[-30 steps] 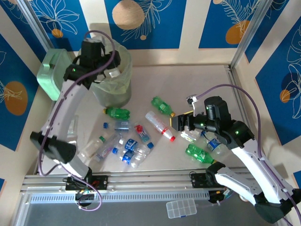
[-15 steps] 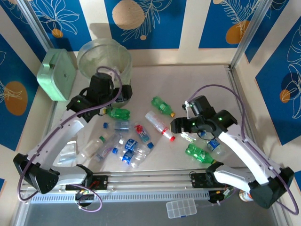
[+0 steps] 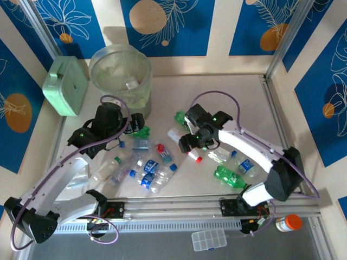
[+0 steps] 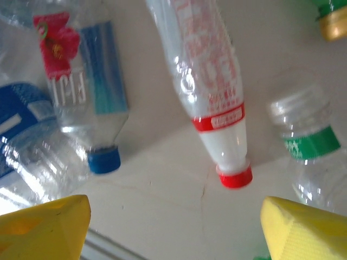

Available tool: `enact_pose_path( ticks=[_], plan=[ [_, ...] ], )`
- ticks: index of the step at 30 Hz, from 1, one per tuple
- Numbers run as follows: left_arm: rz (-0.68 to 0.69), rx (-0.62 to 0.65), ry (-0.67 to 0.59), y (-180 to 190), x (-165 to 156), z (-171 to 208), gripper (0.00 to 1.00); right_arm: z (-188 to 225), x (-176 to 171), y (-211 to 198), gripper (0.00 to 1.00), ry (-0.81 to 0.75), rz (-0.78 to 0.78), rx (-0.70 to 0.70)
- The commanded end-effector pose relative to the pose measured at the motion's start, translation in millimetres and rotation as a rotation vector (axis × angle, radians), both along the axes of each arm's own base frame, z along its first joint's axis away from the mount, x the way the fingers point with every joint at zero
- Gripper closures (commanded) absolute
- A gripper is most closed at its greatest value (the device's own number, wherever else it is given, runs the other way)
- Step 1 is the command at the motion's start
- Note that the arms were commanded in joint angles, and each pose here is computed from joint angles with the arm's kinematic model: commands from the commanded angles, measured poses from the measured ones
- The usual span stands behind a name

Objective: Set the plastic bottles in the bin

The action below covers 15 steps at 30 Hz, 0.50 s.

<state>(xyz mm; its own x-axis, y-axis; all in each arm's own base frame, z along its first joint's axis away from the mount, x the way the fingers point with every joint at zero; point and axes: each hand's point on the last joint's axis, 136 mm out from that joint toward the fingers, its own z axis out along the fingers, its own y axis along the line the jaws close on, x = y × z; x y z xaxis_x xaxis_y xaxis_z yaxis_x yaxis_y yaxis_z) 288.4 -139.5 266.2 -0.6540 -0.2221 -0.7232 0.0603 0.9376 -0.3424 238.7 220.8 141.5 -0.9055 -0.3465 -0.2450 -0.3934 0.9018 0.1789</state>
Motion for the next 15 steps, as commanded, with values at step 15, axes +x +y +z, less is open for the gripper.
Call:
enact_pose_path(
  ticks=[15],
  plan=[
    [0.016, -0.004, -0.093, 14.5, -3.9, -1.6, 0.01, -76.9, 57.7, 27.5, 0.26, 0.074, 0.108, -0.189]
  ],
)
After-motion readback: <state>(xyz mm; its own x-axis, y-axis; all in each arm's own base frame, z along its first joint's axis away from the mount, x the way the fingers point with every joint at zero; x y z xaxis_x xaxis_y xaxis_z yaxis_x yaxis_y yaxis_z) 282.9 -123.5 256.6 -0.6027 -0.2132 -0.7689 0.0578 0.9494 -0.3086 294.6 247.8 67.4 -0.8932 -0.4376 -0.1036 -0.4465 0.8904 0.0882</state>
